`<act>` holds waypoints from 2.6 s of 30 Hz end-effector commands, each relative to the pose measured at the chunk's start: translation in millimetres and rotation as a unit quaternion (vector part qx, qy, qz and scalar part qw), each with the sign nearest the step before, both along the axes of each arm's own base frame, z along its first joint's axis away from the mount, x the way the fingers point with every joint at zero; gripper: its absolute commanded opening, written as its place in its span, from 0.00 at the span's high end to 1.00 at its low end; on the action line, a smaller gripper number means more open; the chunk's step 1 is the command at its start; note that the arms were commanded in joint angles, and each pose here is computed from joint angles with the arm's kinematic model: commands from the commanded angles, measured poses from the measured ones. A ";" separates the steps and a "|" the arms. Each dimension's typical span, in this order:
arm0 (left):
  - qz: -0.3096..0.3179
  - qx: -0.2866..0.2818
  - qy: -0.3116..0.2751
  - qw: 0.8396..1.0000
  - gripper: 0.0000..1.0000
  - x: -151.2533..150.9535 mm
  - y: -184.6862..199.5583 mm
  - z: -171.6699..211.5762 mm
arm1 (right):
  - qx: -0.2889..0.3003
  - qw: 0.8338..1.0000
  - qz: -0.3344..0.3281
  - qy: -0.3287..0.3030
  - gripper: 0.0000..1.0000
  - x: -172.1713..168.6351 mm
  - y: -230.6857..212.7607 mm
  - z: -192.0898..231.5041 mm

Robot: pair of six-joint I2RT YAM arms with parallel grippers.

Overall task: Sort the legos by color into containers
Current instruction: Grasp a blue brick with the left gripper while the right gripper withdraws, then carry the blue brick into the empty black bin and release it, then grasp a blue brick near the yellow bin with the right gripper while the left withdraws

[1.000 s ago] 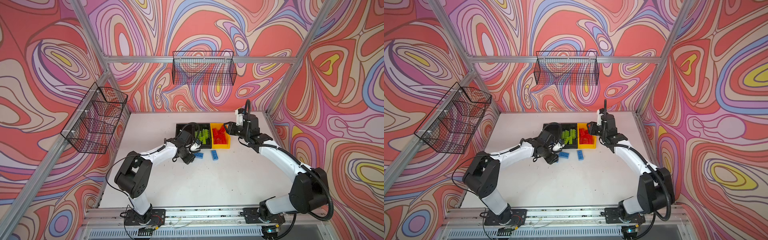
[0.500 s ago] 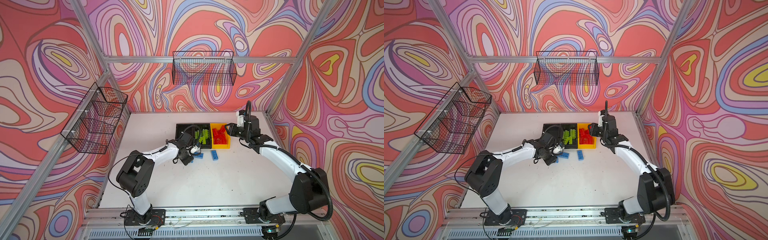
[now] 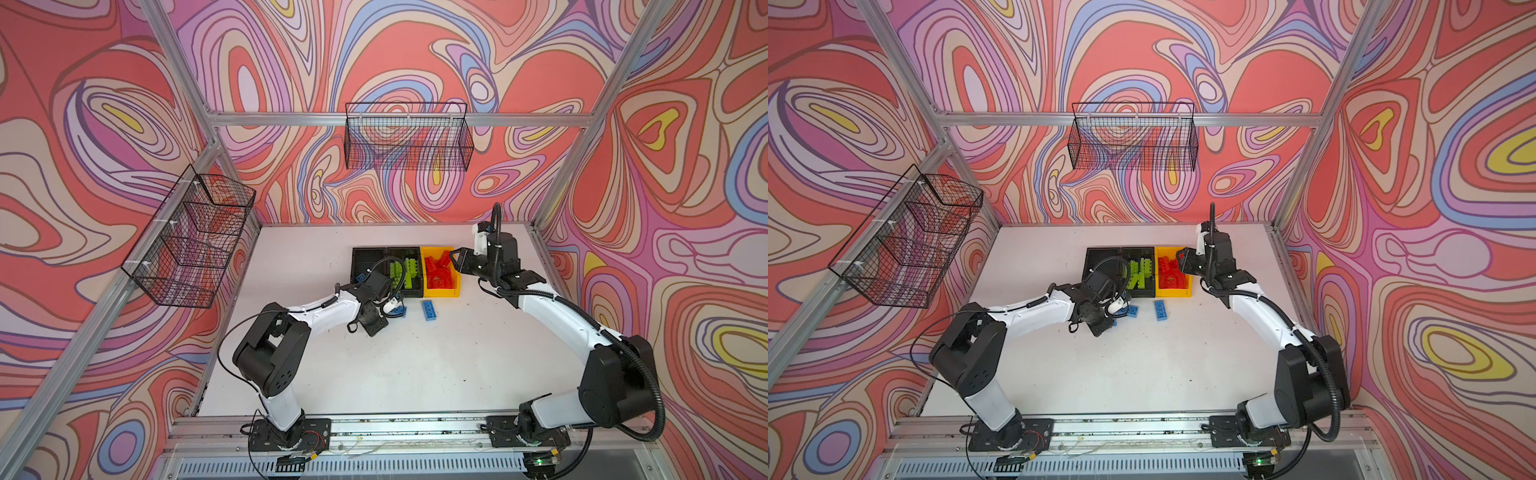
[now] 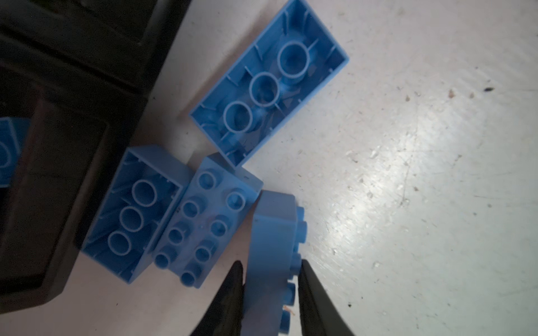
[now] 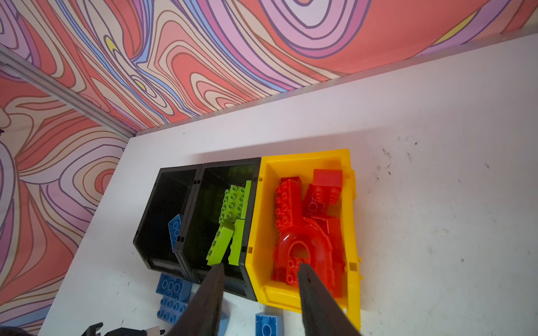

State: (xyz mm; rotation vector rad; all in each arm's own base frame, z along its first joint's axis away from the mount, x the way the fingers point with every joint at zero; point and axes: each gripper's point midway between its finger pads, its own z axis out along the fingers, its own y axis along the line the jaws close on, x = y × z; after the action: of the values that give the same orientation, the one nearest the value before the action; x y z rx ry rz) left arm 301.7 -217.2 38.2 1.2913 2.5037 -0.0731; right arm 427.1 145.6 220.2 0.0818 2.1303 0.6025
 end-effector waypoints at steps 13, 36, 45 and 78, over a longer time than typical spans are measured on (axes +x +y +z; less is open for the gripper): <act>0.024 -0.043 -0.036 0.998 0.83 0.6 -2.0 50.1 | -0.006 1.000 -0.014 0.003 0.55 -4.5 -8.1 -1.1; 0.352 -0.126 -0.097 0.922 0.82 188.7 14.5 85.5 | 0.005 1.000 -0.026 -0.009 0.56 -11.5 -14.1 5.2; 0.361 -0.120 -0.085 0.921 0.73 206.5 11.6 57.8 | 0.008 1.000 -0.024 -0.004 0.56 -13.5 -13.6 2.1; 0.302 -0.160 -0.247 0.907 0.36 68.6 92.3 188.0 | -0.202 0.950 0.110 0.212 0.32 -64.6 63.0 -155.8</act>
State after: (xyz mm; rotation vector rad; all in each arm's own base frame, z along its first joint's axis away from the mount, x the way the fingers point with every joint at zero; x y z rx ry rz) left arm 370.4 -135.5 218.0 0.3717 2.2493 -0.0383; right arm 362.2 202.7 72.8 -0.2749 2.6475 0.2937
